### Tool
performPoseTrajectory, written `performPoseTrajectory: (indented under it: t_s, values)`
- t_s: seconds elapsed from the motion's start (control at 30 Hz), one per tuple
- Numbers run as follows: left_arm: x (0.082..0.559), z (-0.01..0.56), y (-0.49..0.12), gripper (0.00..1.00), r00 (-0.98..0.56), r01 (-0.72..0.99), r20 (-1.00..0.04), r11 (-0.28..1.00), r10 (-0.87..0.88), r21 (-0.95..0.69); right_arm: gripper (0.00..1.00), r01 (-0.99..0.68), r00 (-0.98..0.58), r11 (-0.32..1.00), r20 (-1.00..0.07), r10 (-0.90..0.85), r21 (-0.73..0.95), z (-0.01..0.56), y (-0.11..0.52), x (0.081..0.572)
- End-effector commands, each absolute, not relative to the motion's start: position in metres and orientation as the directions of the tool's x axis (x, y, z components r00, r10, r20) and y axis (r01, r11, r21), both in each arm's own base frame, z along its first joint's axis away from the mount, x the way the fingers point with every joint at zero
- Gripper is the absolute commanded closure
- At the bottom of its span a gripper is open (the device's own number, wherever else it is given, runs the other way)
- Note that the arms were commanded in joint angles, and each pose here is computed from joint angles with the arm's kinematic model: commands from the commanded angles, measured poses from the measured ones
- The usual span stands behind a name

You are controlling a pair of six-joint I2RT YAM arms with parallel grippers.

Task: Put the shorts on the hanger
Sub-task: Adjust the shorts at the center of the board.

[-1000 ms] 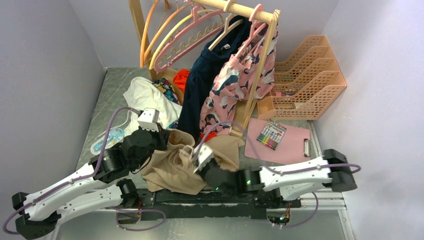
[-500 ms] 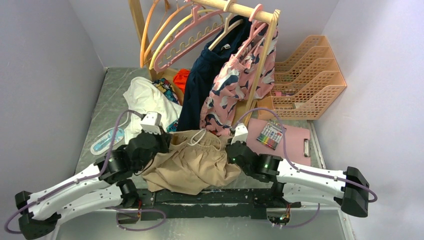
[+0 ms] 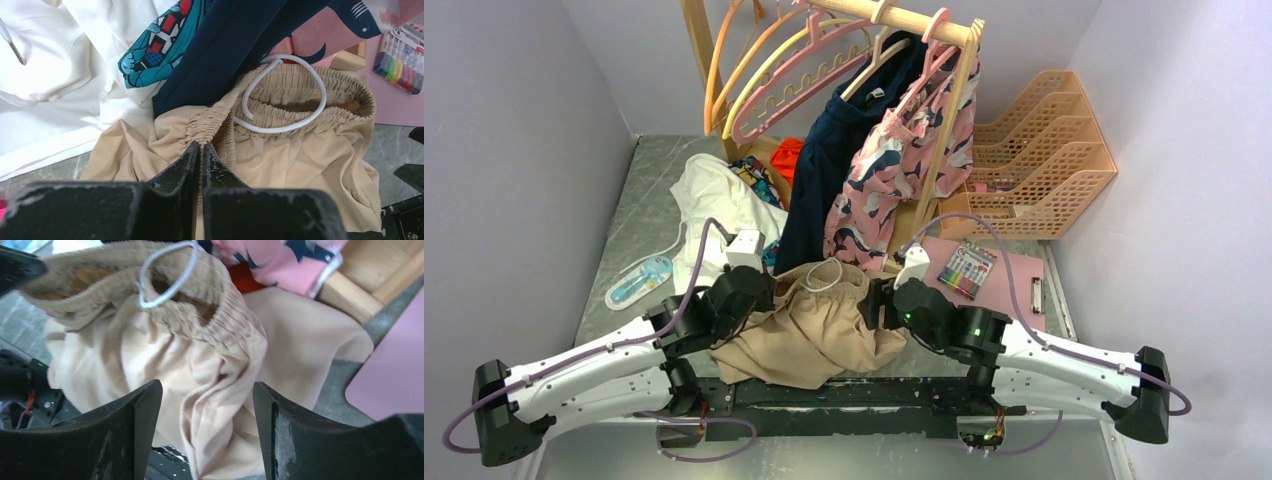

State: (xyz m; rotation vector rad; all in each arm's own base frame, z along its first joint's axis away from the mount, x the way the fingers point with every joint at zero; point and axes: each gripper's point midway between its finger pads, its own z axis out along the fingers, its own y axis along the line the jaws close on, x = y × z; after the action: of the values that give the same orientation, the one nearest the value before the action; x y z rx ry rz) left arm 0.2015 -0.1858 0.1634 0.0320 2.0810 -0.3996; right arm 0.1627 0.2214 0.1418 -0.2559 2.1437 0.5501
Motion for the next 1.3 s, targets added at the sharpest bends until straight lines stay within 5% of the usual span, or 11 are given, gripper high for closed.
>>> performPoseTrajectory:
  t_s: [0.0, 0.23, 0.53, 0.77, 0.97, 1.07, 1.17, 1.27]
  values:
    - [0.206, 0.179, -0.195, 0.93, -0.491, 0.193, -0.851, 0.929, -0.188, -0.316, 0.27, -0.420, -0.572, 0.851, -0.820, 0.023, 0.316, 0.171, 0.237, 0.165]
    - [0.207, 0.181, -0.199, 0.93, -0.494, 0.202, -0.850, 0.926, -0.184, -0.318, 0.26, -0.261, -0.487, 0.924, -0.865, 0.125, 0.280, 0.182, 0.242, 0.208]
    - [0.205, 0.188, -0.196, 0.93, -0.477, 0.214, -0.856, 0.918, -0.200, -0.333, 0.32, -0.176, -0.565, 0.943, -0.814, 0.139, 0.283, 0.140, 0.237, 0.241]
    - [0.206, 0.188, -0.195, 0.93, -0.471, 0.215, -0.860, 0.919, -0.199, -0.330, 0.56, -0.209, -0.604, 0.936, -0.790, 0.105, 0.284, 0.128, 0.242, 0.235]
    - [0.206, 0.190, -0.198, 0.93, -0.466, 0.229, -0.863, 0.915, -0.198, -0.333, 0.62, -0.222, -0.665, 0.939, -0.745, 0.051, 0.263, 0.104, 0.237, 0.221]
    - [0.205, 0.190, -0.196, 0.93, -0.466, 0.227, -0.862, 0.915, -0.199, -0.334, 0.74, -0.221, -0.673, 0.939, -0.738, 0.050, 0.264, 0.097, 0.230, 0.215]
    - [0.205, 0.192, -0.194, 0.93, -0.460, 0.224, -0.863, 0.914, -0.207, -0.338, 0.97, -0.250, -0.656, 0.926, -0.753, 0.053, 0.283, 0.104, 0.230, 0.212]
    - [0.205, 0.206, -0.192, 0.93, -0.442, 0.230, -0.869, 0.909, -0.220, -0.347, 1.00, -0.339, -0.575, 0.882, -0.814, 0.082, 0.327, 0.146, 0.237, 0.215]
